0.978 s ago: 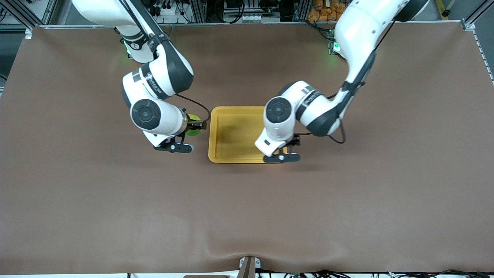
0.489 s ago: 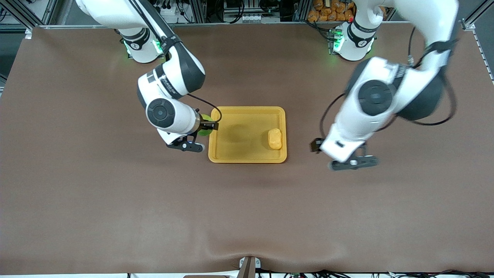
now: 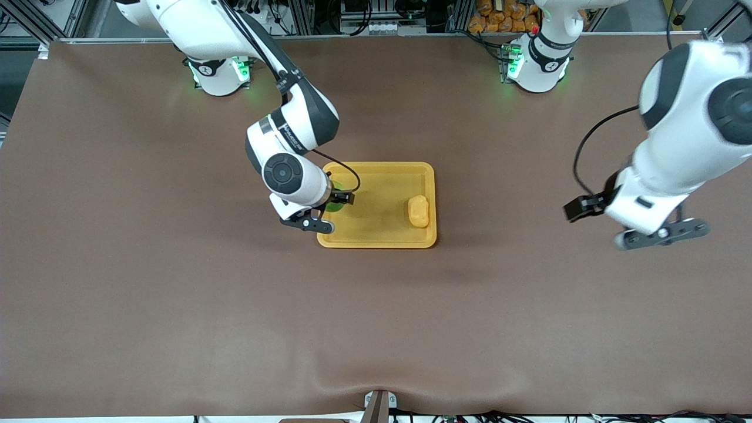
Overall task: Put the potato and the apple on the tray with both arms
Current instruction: 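Carry the apple over the tray with the right gripper while the left gripper withdraws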
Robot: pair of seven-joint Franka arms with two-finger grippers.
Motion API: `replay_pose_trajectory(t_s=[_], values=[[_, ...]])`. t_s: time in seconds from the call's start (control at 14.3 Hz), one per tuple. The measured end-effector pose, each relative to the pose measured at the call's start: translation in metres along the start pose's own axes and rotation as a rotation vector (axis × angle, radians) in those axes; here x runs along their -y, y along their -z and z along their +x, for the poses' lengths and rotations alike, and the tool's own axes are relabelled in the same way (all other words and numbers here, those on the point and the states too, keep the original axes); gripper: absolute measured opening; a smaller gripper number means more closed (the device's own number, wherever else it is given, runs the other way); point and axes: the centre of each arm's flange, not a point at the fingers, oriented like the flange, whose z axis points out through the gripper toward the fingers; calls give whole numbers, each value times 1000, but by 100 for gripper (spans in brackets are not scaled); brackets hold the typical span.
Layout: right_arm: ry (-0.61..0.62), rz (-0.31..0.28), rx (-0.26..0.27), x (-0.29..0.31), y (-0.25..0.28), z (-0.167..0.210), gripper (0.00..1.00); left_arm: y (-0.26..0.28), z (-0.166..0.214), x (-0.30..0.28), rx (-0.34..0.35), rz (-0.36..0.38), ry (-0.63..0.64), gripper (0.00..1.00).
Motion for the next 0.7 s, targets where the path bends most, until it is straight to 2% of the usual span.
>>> replay_pose_trajectory(t_s=[0.28, 0.7], values=[[-7, -1, -4, 2, -17, 3, 86, 28, -8, 46, 4, 10, -72, 100], [-3, -4, -14, 4, -45, 2, 86, 45, -19, 100, 57, -59, -198, 100]])
